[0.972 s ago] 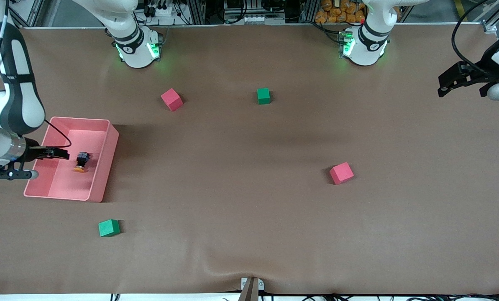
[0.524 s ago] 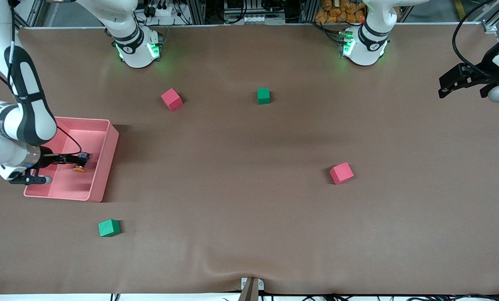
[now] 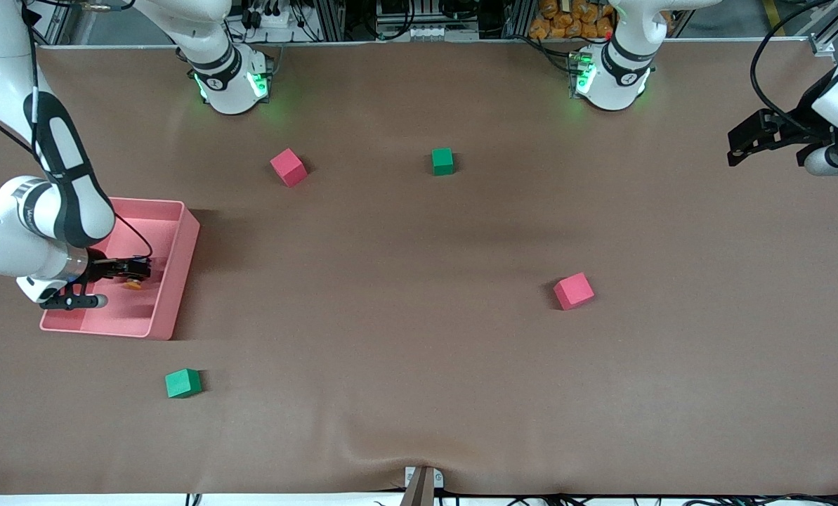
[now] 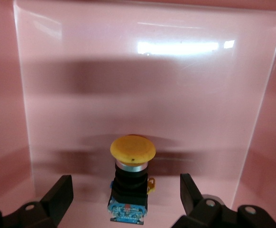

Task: Place and upright button with both arms
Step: 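Grasp the yellow button by its base with the right gripper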

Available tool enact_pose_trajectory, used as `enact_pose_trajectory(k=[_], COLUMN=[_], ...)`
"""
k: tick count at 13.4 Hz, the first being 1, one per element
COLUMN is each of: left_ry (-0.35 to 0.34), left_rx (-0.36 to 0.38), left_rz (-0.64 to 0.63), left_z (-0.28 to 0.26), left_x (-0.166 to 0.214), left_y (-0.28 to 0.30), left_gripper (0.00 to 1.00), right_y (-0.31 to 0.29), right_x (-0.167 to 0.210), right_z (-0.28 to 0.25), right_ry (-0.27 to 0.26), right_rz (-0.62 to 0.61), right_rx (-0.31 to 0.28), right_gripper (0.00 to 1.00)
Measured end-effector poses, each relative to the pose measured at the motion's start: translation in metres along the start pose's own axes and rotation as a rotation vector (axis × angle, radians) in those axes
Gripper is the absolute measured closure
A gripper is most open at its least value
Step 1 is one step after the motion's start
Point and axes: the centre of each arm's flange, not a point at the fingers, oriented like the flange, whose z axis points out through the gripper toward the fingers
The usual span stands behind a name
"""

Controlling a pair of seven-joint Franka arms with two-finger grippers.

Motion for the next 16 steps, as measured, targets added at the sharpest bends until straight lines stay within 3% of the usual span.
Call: enact_pose_trajectory(k=[4, 6, 7, 9, 10, 13, 16], left_ry=[-0.021, -0.025, -0.025, -0.023, -0.02, -0.009, 0.0], left_rx=[0.001, 0.001, 0.001, 0.001, 0.001, -0.001, -0.002], left_rz=[-0.009, -0.009, -0.009, -0.006, -0.005, -0.003, 0.002], left_z=[0.01, 0.012, 0.012, 0.012, 0.013, 0.014, 0.015], left_x=[0.001, 0.002, 0.002, 0.003, 0.004, 0.007, 0.01], left_y=[-0.005, -0.005, -0.005, -0.003, -0.003, -0.002, 0.001], left_gripper=[0.0, 0.0, 0.0, 0.0, 0.0, 0.0, 0.0], right_y=[0.001, 0.001, 0.001, 0.003, 0.003, 0.003, 0.007], right_x=[0.0, 0.0, 0.0, 0.001, 0.001, 0.006, 0.022], right_z=[0.015, 0.022, 0.024, 0.022, 0.022, 0.012, -0.03], right_ry=[-0.007, -0.006, -0.006, -0.001, 0.0, -0.017, -0.061], right_rz=[0.009, 0.015, 0.016, 0.017, 0.018, 0.007, -0.003], right_rx=[0.015, 0.023, 0.025, 0.024, 0.024, 0.033, 0.054], right_gripper=[0.05, 0.24, 0.39, 0.6, 0.66, 0.66, 0.66])
